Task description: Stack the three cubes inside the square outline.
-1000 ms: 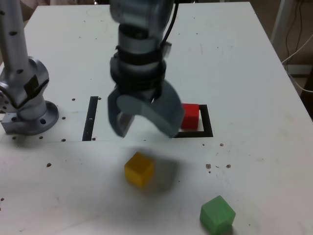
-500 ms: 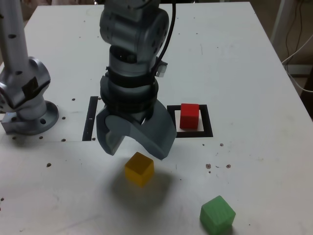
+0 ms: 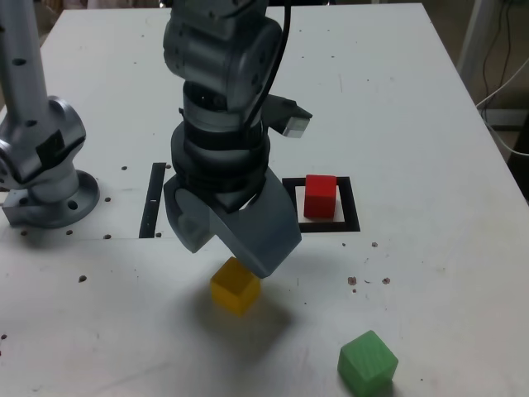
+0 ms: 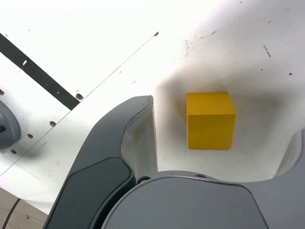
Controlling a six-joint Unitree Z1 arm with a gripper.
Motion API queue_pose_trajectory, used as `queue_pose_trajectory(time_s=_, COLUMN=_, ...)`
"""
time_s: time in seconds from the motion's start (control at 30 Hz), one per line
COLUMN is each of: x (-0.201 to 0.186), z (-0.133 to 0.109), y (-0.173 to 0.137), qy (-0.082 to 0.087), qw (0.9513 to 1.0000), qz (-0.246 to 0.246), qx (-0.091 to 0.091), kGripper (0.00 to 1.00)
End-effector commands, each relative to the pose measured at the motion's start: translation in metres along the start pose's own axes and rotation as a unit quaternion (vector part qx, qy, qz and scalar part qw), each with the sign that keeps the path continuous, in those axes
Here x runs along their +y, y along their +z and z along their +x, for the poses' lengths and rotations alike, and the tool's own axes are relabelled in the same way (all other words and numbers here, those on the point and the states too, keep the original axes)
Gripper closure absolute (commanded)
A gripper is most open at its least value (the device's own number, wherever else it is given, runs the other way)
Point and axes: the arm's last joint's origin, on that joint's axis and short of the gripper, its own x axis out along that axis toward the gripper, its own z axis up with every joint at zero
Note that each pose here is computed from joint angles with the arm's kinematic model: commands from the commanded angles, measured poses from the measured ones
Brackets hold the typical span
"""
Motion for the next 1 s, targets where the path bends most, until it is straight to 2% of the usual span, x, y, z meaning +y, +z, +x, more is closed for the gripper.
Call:
queue_pose_trajectory(time_s=0.0, x=-0.001, z=0.003, y=0.002, qy=0.0, qw=1.0, qz=0.004, qx=0.008, kGripper=0.02)
queue_pose_trajectory(time_s=0.4, x=-0.008, z=0.027, y=0.028, qy=-0.01, qw=0.9997, qz=0.017, qx=0.017, kGripper=0.04)
queue_pose_trajectory(time_s=0.6, x=-0.009, z=0.033, y=0.033, qy=-0.017, qw=0.9996, qz=0.016, qx=0.017, kGripper=0.12)
queue_pose_trajectory(time_s=0.73, x=-0.009, z=0.035, y=0.035, qy=-0.021, qw=0.9995, qz=0.014, qx=0.018, kGripper=0.26)
queue_pose_trajectory(time_s=0.9, x=-0.009, z=0.036, y=0.036, qy=-0.021, qw=0.9996, qz=0.006, qx=0.017, kGripper=0.56)
queue_pose_trajectory(time_s=0.97, x=-0.009, z=0.036, y=0.036, qy=-0.02, qw=0.9996, qz=0.005, qx=0.017, kGripper=0.64)
